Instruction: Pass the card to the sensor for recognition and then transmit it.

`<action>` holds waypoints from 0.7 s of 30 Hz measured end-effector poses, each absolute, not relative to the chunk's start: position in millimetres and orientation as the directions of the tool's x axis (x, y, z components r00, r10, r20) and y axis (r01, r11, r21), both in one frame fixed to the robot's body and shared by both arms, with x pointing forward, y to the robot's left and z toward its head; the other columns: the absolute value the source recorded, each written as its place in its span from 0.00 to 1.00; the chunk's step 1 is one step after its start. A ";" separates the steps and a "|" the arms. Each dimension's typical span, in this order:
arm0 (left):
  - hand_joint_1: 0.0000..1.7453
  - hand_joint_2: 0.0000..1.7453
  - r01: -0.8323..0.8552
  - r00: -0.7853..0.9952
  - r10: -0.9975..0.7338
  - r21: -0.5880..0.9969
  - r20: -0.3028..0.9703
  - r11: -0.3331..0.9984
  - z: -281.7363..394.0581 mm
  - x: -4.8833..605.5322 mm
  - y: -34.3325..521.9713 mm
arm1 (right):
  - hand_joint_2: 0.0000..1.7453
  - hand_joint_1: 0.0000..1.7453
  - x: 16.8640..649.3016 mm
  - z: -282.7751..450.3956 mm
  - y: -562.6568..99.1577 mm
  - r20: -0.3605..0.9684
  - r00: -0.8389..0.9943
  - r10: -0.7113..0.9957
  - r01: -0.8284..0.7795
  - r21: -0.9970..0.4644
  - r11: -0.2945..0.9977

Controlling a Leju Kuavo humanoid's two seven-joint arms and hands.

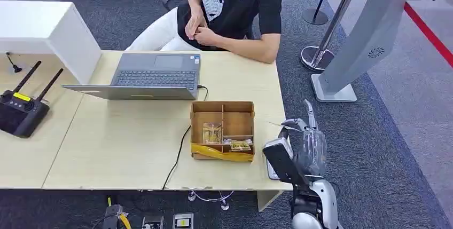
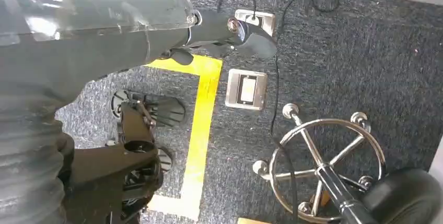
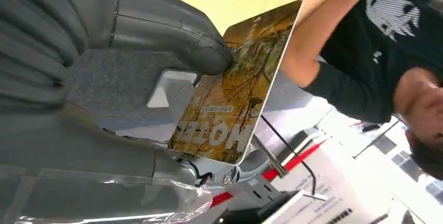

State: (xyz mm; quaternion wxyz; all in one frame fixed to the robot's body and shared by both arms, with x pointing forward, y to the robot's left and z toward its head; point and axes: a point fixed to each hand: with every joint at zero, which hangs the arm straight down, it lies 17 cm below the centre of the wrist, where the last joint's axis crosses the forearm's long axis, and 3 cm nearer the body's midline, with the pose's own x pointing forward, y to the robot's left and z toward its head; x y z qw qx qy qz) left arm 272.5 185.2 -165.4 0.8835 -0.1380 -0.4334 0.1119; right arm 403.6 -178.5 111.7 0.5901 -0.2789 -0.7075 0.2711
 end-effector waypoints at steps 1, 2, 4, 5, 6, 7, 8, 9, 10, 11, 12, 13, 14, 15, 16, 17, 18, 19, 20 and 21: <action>0.00 1.00 -0.080 0.599 0.318 -0.340 0.735 0.937 -165.6 271.7 185.6 | 1.00 1.00 403.4 106.4 -179.3 0.686 -0.137 0.714 0.069 -0.713 0.698; 0.00 1.00 -0.082 0.600 0.320 -0.341 0.734 0.937 -165.7 270.8 185.5 | 1.00 1.00 403.3 102.5 -180.0 0.688 -0.130 0.714 0.066 -0.713 0.698; 0.00 1.00 -0.088 0.601 0.323 -0.341 0.731 0.936 -166.5 269.1 186.7 | 1.00 1.00 403.3 96.9 -182.2 0.695 -0.114 0.710 0.067 -0.707 0.704; 0.00 1.00 -0.090 0.600 0.325 -0.343 0.731 0.935 -166.2 268.7 186.6 | 1.00 1.00 403.3 94.5 -184.1 0.701 -0.105 0.705 0.072 -0.702 0.709; 0.00 1.00 -0.090 0.600 0.325 -0.342 0.731 0.935 -166.2 268.2 186.9 | 1.00 1.00 403.2 92.1 -186.5 0.708 -0.095 0.700 0.077 -0.696 0.714; 0.00 1.00 -0.092 0.600 0.325 -0.340 0.731 0.936 -166.5 267.7 187.8 | 1.00 1.00 403.1 89.9 -188.9 0.713 -0.087 0.696 0.082 -0.691 0.718; 0.00 1.00 -0.093 0.600 0.326 -0.341 0.731 0.936 -166.5 267.1 187.7 | 1.00 1.00 403.1 87.4 -191.4 0.718 -0.077 0.691 0.086 -0.686 0.722; 0.00 1.00 -0.095 0.600 0.326 -0.339 0.731 0.936 -166.7 266.9 188.9 | 1.00 1.00 402.7 84.7 -193.8 0.722 -0.067 0.689 0.089 -0.683 0.725; 0.00 1.00 -0.096 0.599 0.325 -0.338 0.731 0.936 -166.7 266.9 189.6 | 1.00 1.00 401.8 81.8 -195.9 0.726 -0.057 0.685 0.092 -0.680 0.728; 0.00 1.00 -0.098 0.599 0.326 -0.338 0.731 0.936 -166.8 266.8 190.0 | 1.00 1.00 400.9 79.6 -197.6 0.729 -0.049 0.683 0.094 -0.677 0.730; 0.00 1.00 -0.101 0.599 0.328 -0.337 0.730 0.936 -167.1 266.7 190.8 | 1.00 1.00 400.1 77.7 -199.4 0.732 -0.042 0.680 0.097 -0.674 0.732; 0.00 1.00 -0.103 0.599 0.330 -0.338 0.730 0.935 -167.0 266.4 190.7 | 1.00 1.00 399.2 75.6 -202.0 0.736 -0.033 0.676 0.102 -0.670 0.735; 0.00 1.00 -0.105 0.598 0.331 -0.338 0.730 0.935 -167.0 266.3 191.0 | 1.00 1.00 398.4 73.6 -206.3 0.741 -0.021 0.672 0.111 -0.666 0.738; 0.00 1.00 -0.108 0.597 0.332 -0.337 0.730 0.935 -167.1 266.1 192.2 | 1.00 1.00 397.5 71.4 -210.5 0.744 -0.009 0.668 0.119 -0.663 0.739; 0.00 1.00 -0.112 0.596 0.334 -0.337 0.730 0.935 -167.5 265.5 193.2 | 1.00 1.00 396.6 69.4 -214.3 0.746 0.001 0.666 0.126 -0.661 0.740; 0.00 1.00 -0.116 0.595 0.337 -0.337 0.730 0.934 -167.8 264.7 193.9 | 1.00 1.00 395.6 67.0 -217.4 0.746 0.009 0.666 0.129 -0.661 0.739; 0.00 1.00 -0.118 0.594 0.337 -0.336 0.730 0.934 -168.2 263.9 194.6 | 1.00 1.00 394.6 64.5 -220.9 0.745 0.018 0.667 0.131 -0.663 0.737; 0.00 1.00 -0.119 0.594 0.338 -0.336 0.730 0.934 -168.5 263.0 195.2 | 1.00 1.00 393.6 62.5 -222.8 0.744 0.024 0.668 0.131 -0.664 0.736; 0.00 1.00 -0.125 0.592 0.343 -0.337 0.730 0.933 -168.6 262.0 196.2 | 1.00 1.00 392.8 60.1 -225.4 0.743 0.032 0.669 0.132 -0.667 0.734; 0.00 1.00 -0.129 0.590 0.346 -0.338 0.729 0.932 -168.8 260.9 196.8 | 1.00 1.00 392.2 58.0 -228.4 0.741 0.039 0.671 0.133 -0.669 0.731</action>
